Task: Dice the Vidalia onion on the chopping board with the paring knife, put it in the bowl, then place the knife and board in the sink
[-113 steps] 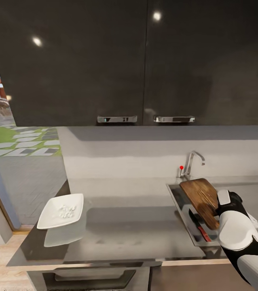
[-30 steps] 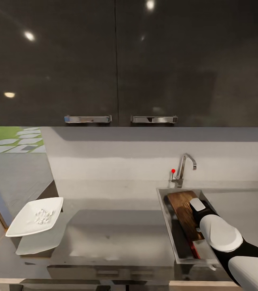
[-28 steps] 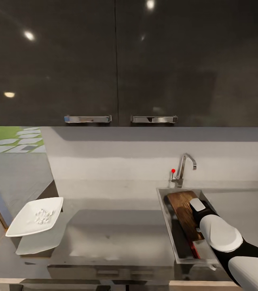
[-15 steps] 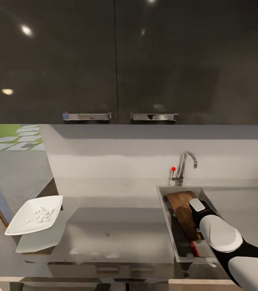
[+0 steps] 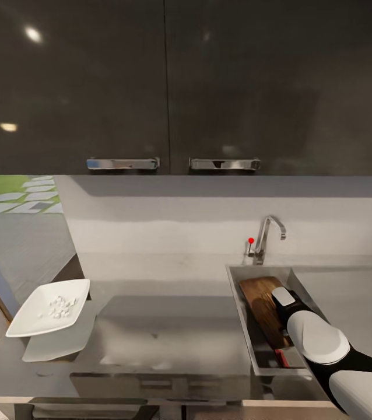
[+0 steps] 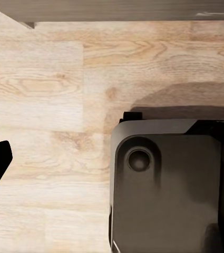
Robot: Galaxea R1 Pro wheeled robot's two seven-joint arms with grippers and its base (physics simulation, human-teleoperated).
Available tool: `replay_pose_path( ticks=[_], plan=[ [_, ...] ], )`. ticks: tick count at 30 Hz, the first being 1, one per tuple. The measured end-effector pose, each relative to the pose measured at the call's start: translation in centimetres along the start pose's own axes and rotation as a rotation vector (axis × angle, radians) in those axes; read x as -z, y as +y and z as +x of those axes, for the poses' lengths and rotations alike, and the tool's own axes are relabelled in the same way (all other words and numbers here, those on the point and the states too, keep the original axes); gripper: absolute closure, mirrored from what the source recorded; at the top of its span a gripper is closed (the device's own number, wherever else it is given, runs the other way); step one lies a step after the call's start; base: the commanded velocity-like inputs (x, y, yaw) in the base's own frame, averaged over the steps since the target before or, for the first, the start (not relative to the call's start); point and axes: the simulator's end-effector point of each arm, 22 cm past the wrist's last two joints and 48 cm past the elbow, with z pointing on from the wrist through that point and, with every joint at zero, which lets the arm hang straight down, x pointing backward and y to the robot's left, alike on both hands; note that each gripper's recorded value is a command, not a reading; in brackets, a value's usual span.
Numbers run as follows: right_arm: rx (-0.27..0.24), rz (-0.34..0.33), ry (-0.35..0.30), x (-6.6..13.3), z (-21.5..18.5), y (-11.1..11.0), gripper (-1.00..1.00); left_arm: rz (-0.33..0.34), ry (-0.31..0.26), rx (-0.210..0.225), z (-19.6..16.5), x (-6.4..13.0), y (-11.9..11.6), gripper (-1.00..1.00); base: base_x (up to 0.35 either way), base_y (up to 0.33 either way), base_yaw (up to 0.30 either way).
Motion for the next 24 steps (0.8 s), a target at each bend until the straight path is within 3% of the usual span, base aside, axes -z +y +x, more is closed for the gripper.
replay_pose_path(
  ticks=[22, 23, 24],
  plan=[
    [0.014, 0.029, 0.007, -1.4, 0.8, -0.3, 1.00, 0.000, 0.032, -0.004, 1.3, -0.1, 0.0, -1.00, 0.000, 0.000, 0.000],
    [0.014, 0.029, 0.007, -1.4, 0.8, -0.3, -1.00, 0.000, 0.032, -0.004, 1.3, -0.1, 0.0, -1.00, 0.000, 0.000, 0.000],
    [0.015, 0.029, 0.006, -1.4, 0.8, -0.3, -1.00, 0.001, 0.032, -0.004, 1.4, -0.1, 0.0, -1.00, 0.000, 0.000, 0.000]
  ],
)
